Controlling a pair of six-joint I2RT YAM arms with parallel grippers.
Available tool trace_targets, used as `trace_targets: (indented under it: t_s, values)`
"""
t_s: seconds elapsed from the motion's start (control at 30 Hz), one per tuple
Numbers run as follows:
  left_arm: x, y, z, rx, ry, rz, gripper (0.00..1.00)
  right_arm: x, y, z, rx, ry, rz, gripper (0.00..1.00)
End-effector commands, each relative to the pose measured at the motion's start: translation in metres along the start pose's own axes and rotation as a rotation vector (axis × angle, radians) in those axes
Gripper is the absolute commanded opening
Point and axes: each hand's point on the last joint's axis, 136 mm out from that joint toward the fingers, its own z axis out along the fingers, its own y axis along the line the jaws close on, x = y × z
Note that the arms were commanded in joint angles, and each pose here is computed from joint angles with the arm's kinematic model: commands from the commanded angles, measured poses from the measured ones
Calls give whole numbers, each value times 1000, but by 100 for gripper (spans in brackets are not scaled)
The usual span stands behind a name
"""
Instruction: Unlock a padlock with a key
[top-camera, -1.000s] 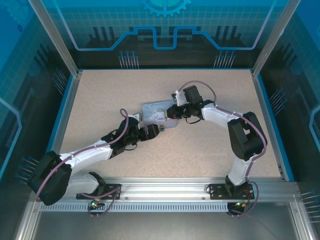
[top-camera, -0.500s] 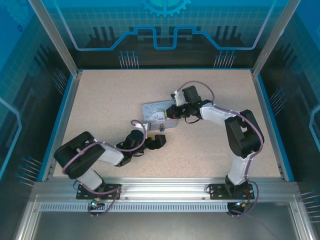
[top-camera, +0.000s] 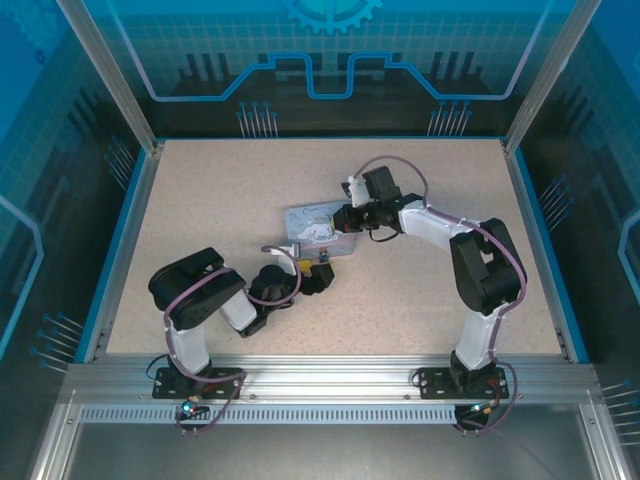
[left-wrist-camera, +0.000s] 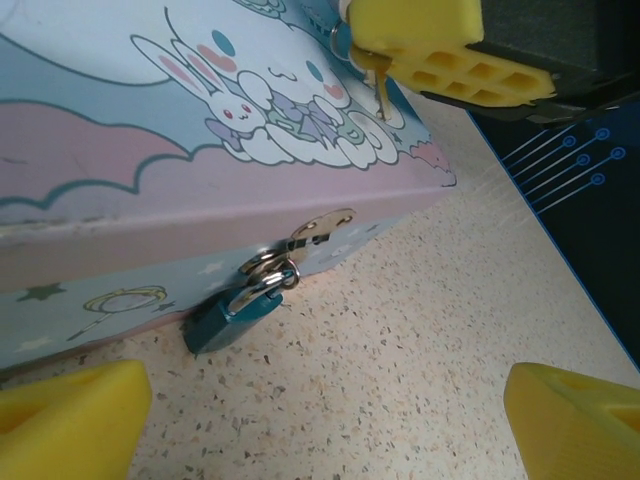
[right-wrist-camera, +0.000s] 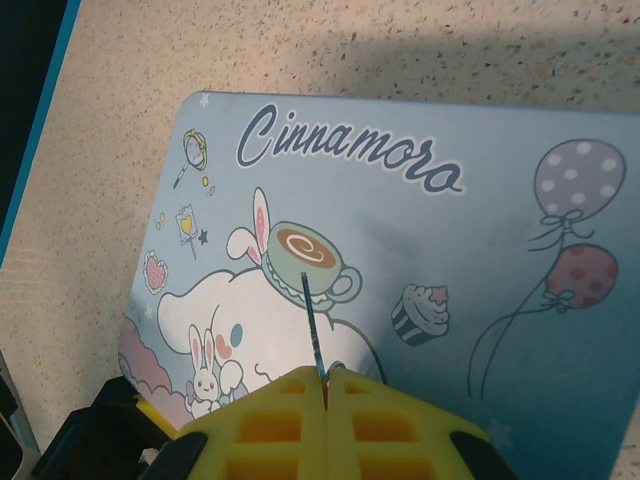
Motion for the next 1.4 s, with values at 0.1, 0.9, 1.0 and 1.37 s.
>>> trace_targets:
  t_s: [0.1,0.9,1.0,1.37]
  values:
    - [9,10,11,-76,66,10,93,4,-8,8,39,39,11,0]
    - [7,11,40,-86,62,80,93,10,-8,15,35,67,15,0]
    - [8,6,44,-68,74,85,93,11,-8,15,30,70,16,0]
    - [1,-19,50,25,78,0,81,11,-5,18,15,72,16,0]
